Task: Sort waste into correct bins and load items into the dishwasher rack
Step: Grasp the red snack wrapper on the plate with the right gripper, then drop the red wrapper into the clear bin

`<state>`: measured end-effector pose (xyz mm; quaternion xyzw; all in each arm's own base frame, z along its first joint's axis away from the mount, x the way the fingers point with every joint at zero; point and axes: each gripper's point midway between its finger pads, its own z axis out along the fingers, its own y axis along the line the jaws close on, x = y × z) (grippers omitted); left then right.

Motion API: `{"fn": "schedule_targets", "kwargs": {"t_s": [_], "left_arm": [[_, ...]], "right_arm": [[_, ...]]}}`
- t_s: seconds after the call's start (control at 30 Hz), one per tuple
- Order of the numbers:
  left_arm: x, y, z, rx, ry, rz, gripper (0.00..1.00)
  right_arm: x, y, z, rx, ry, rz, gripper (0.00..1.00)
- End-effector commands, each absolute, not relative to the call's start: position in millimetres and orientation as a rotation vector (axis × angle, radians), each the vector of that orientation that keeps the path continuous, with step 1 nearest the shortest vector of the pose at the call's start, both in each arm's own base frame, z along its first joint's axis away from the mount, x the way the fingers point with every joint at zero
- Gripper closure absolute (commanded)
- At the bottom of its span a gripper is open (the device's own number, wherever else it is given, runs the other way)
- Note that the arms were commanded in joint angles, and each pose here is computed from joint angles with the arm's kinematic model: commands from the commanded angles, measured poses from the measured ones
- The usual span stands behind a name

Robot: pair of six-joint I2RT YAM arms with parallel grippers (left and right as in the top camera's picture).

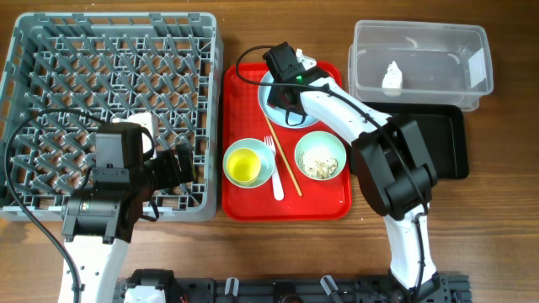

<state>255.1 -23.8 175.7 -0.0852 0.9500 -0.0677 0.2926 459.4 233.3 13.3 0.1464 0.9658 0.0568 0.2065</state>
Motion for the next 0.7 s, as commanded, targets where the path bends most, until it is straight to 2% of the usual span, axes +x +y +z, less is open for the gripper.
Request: {"fn": "schedule_targets", "kwargs": {"t_s": [0.0, 0.03, 0.07, 0.17, 0.23, 0.4, 0.67], "left_arm": [[258, -23, 182, -0.231, 2.512, -0.171, 0.0], [258, -23, 182, -0.23, 2.512, -0.171, 0.0], [258, -23, 182, -0.231, 2.512, -0.171, 0.0], [258, -23, 182, -0.23, 2.512, -0.171, 0.0], [258, -23, 182, -0.231, 2.512, -0.171, 0.0], [258, -23, 182, -0.231, 2.512, -0.171, 0.0], [258, -23, 182, -0.23, 2.512, -0.171, 0.0]], "right_arm": [[449, 240, -7, 0.402, 2.746, 0.157, 0.62], [448, 242, -7, 0.4, 2.752, 0.172, 0.66], [447, 244, -7, 0.398, 2.759, 0.188, 0.74], [448, 250, -6, 0.392, 2.763, 0.233, 0.83], [447, 251, -6, 0.391, 2.767, 0.243, 0.96], [447, 247, 13, 0.351, 2.756, 0.236, 0.96], [461, 150, 154, 0.512, 2.499, 0.114, 0.96]]}}
